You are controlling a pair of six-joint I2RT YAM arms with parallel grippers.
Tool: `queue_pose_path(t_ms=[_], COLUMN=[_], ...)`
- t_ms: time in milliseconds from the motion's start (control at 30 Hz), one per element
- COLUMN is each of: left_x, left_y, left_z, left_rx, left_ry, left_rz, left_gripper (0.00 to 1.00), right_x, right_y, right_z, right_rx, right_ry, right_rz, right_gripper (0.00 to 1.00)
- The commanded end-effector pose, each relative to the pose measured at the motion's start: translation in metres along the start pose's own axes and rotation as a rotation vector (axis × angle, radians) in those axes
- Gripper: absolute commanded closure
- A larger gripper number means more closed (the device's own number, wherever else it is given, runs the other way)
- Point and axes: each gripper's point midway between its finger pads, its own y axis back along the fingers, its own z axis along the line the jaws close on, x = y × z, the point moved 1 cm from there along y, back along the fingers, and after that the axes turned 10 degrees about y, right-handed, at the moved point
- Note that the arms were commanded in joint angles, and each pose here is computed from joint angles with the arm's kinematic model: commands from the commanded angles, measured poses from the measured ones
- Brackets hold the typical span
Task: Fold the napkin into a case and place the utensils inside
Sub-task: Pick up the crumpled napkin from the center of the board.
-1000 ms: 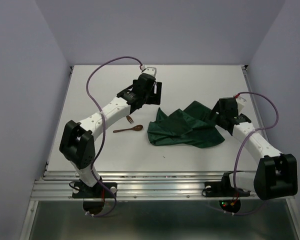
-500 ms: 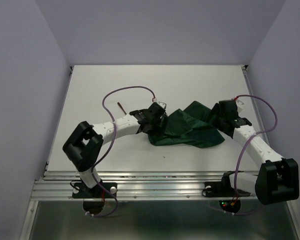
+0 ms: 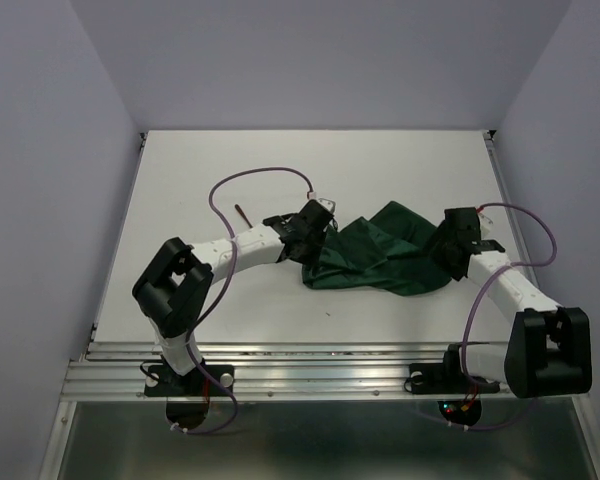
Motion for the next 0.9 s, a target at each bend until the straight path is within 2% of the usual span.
queue_pose_path(t_ms=[0, 533, 567, 600, 633, 700, 733, 800, 833, 867], left_x=[-0.040, -0.074, -0.075, -0.076, -0.077, -0.080, -0.081, -0.086, -0.088, -0.095], left_y=[0.025, 0.042, 0.042, 0.042, 0.043, 0.045, 0.044, 0.048, 0.049, 0.053], left_z=[-0.020, -0.024, -0.025, -0.025, -0.026, -0.028, -0.027, -0.029, -0.029, -0.030], left_rx=[0.063, 0.105, 0.109, 0.110, 0.116, 0.124, 0.123, 0.134, 0.138, 0.153], left_ry=[0.009, 0.059, 0.057, 0.060, 0.059, 0.062, 0.062, 0.065, 0.068, 0.078], left_rz=[-0.098, -0.156, -0.157, -0.158, -0.158, -0.162, -0.159, -0.167, -0.170, -0.179], left_gripper=[1.00, 1.00, 1.00, 1.00, 1.00, 1.00, 1.00, 1.00, 1.00, 1.00], right_x=[0.032, 0.080, 0.081, 0.081, 0.078, 0.074, 0.070, 0.064, 0.061, 0.052], right_y=[-0.009, -0.008, -0.010, -0.010, -0.011, -0.012, -0.013, -0.014, -0.014, -0.014], right_z=[-0.005, -0.016, -0.016, -0.016, -0.016, -0.016, -0.014, -0.010, -0.008, -0.004], right_rx=[-0.011, -0.012, -0.016, -0.019, -0.014, -0.015, -0.015, -0.029, -0.031, -0.041], right_ry=[-0.050, -0.165, -0.168, -0.170, -0.176, -0.178, -0.178, -0.178, -0.177, -0.178], right_rz=[0.120, 0.212, 0.207, 0.200, 0.184, 0.170, 0.164, 0.150, 0.144, 0.127], right_gripper=[0.28, 0.31, 0.34, 0.38, 0.51, 0.66, 0.82, 0.95, 0.99, 0.99])
